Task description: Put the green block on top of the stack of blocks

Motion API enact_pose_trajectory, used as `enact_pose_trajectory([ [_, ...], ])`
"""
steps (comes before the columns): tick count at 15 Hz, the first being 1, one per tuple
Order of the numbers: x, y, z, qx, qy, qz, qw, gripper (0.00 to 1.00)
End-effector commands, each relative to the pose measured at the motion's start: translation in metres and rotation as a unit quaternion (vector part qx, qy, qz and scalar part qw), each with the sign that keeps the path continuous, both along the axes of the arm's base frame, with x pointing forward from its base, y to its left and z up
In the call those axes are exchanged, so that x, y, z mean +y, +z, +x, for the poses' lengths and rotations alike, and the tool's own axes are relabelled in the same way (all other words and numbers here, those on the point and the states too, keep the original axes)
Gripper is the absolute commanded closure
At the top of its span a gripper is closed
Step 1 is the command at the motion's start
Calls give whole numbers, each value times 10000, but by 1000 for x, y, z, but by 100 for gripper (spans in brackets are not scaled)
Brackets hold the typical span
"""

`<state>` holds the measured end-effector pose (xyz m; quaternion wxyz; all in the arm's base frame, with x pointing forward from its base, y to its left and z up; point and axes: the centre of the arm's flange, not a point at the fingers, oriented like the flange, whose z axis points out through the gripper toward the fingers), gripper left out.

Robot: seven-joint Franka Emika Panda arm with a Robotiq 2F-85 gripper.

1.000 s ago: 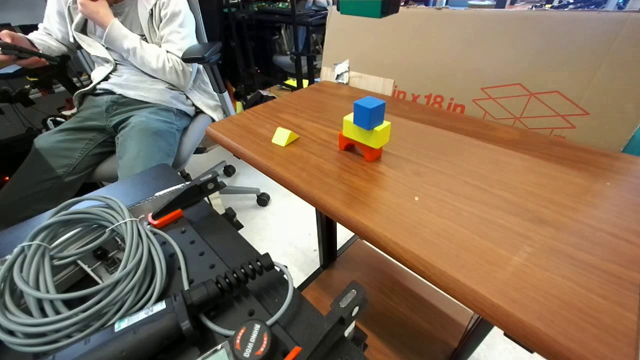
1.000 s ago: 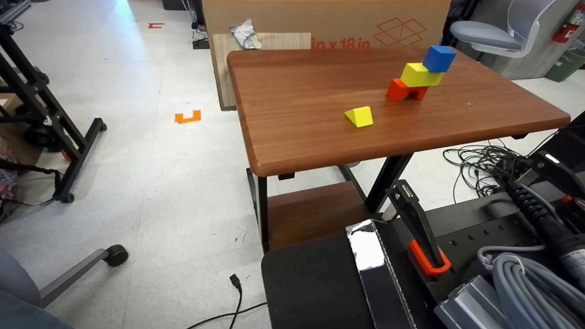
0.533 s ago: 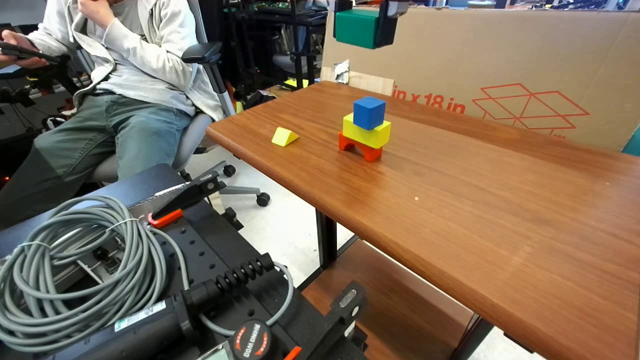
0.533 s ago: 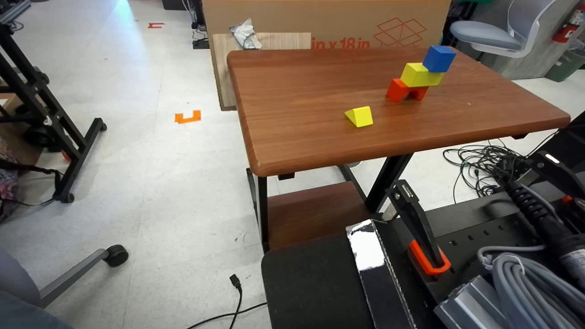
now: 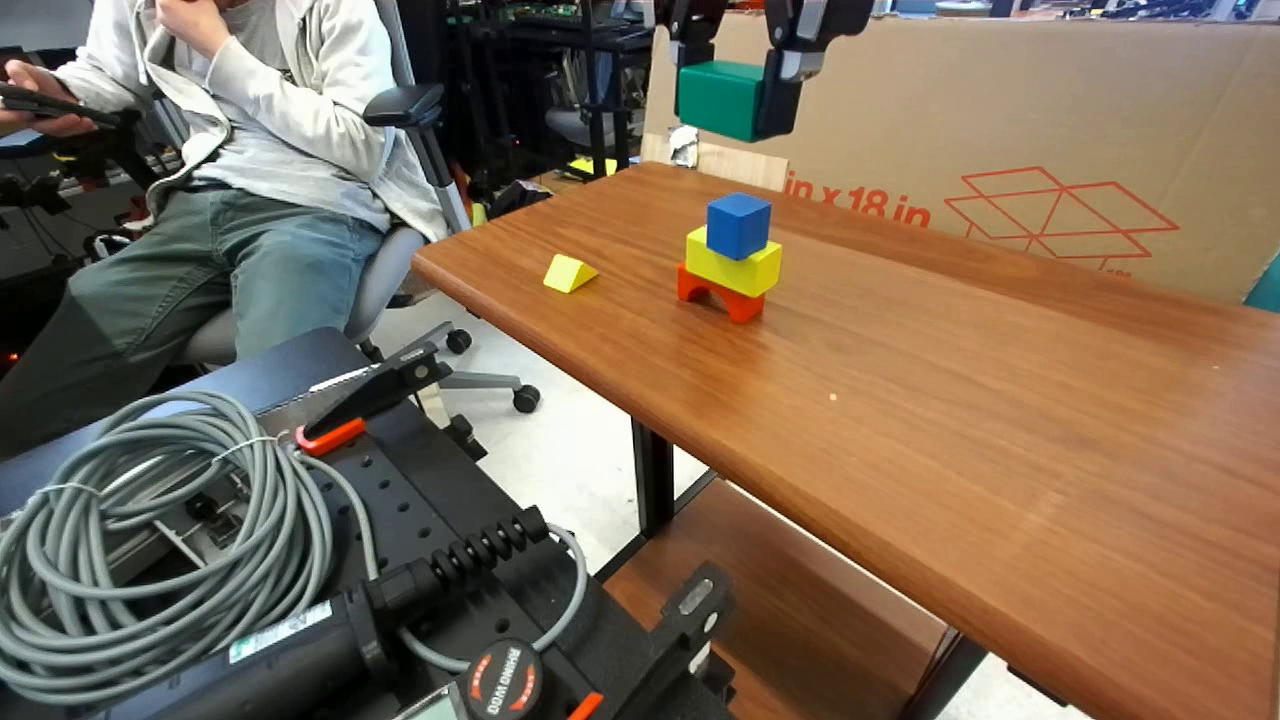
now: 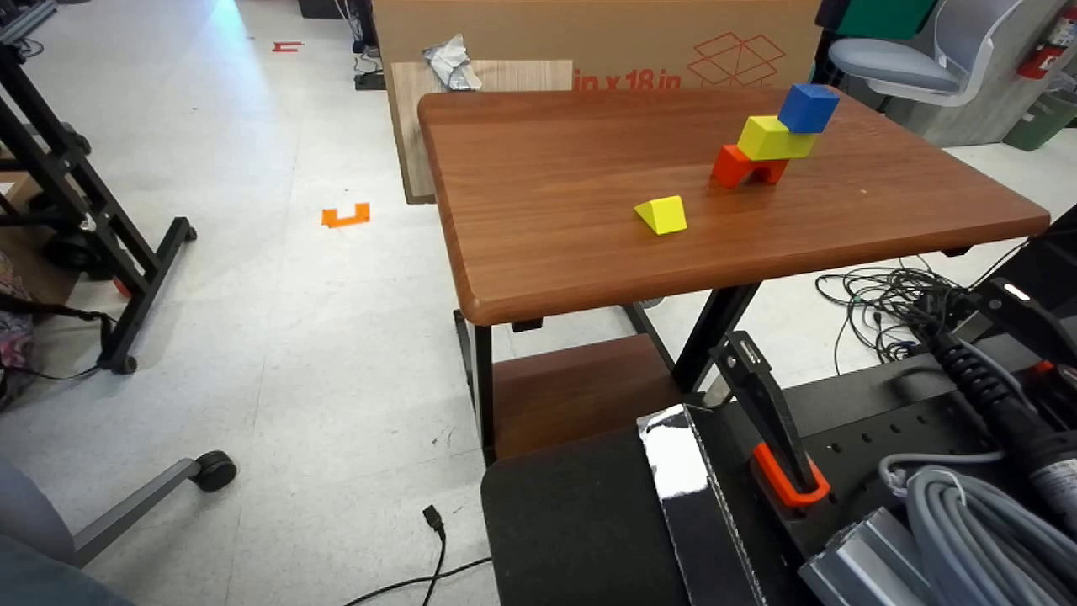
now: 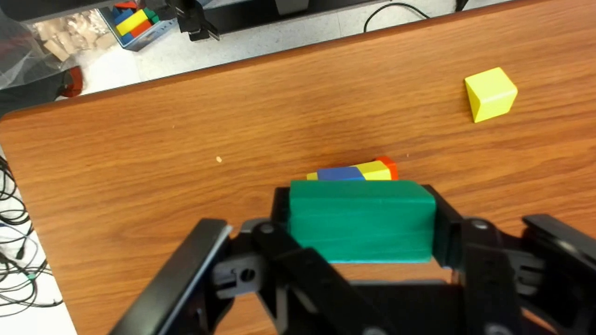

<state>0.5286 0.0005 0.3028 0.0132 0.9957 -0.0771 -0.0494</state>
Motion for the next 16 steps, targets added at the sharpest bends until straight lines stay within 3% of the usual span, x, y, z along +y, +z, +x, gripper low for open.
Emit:
enact_pose_trajectory([
  [1, -3, -16, 3, -142, -2, -114, 9998, 58],
  [16, -1, -37, 10, -344, 72, -112, 9993, 58],
])
